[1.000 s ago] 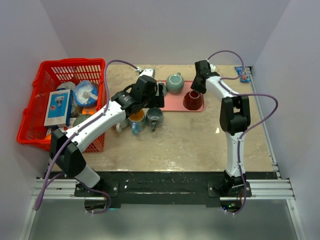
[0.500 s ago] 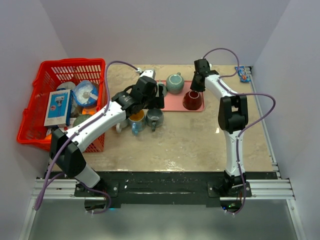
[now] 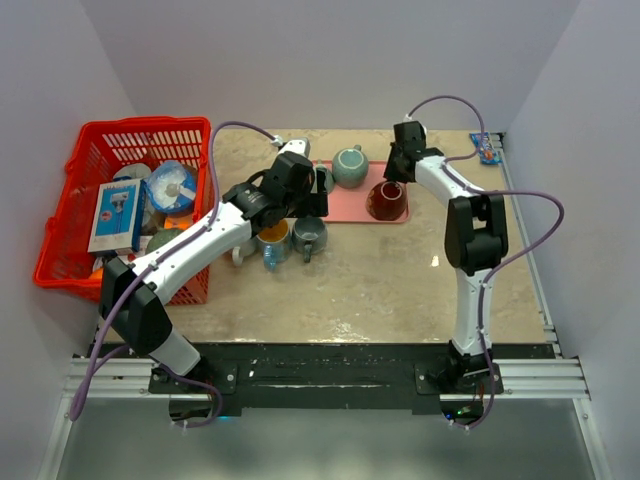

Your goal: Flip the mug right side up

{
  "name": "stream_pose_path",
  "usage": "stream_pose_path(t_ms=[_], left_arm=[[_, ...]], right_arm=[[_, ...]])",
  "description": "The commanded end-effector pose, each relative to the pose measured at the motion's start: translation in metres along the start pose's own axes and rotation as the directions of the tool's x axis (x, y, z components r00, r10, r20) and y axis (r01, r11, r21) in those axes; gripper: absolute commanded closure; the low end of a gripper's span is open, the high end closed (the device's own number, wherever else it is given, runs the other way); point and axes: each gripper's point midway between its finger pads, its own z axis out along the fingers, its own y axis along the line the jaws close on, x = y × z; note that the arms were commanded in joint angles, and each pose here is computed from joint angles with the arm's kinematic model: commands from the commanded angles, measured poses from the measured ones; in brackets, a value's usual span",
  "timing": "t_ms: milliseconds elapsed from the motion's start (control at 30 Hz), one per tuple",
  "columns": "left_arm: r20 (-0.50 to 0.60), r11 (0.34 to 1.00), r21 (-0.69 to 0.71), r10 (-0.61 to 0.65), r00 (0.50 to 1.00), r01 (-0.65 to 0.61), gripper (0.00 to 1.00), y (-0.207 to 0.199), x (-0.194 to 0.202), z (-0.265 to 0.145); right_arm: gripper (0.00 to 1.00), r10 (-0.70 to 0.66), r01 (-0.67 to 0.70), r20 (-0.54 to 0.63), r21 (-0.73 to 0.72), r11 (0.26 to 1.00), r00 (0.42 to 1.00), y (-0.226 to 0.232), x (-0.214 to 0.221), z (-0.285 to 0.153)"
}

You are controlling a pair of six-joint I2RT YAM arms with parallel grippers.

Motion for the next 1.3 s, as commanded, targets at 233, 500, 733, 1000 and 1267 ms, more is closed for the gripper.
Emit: stream_pose_path(t_ms=[233, 500, 733, 1000, 1267], left_arm=[[0.039, 0.999, 0.033, -0.003, 0.999, 0.002, 0.07, -0.005, -0.011, -0.003], [0.047, 0.999, 0.048, 0.001, 0.999, -0.004, 0.07, -0.008, -0.014, -0.004], [0.078, 0.995, 0.099, 0.008, 0.997, -0.016, 0.07, -0.019, -0.025, -0.005], [0.139, 0.977, 0.199, 0.053, 0.989, -0.081, 0.07, -0.043, -0.049, -0.01], [0.186, 0.919, 0.377, 0.046, 0.982, -0.114, 0.06, -0.074, -0.065, -0.026]], right_arm=[[1.0, 0.051, 0.018, 0.286, -0.236, 0.972, 0.957, 0.036, -0.073, -0.085], [1.0, 0.146, 0.045, 0.374, -0.457, 0.888, 0.916, 0.044, -0.077, -0.125], [1.0, 0.249, 0.047, 0.34, -0.668, 0.742, 0.907, 0.046, -0.085, -0.168], [1.0, 0.272, 0.101, 0.317, -0.798, 0.594, 0.908, 0.063, -0.078, -0.222], [1.0, 0.3, 0.16, 0.274, -0.921, 0.355, 0.914, 0.082, -0.064, -0.294]])
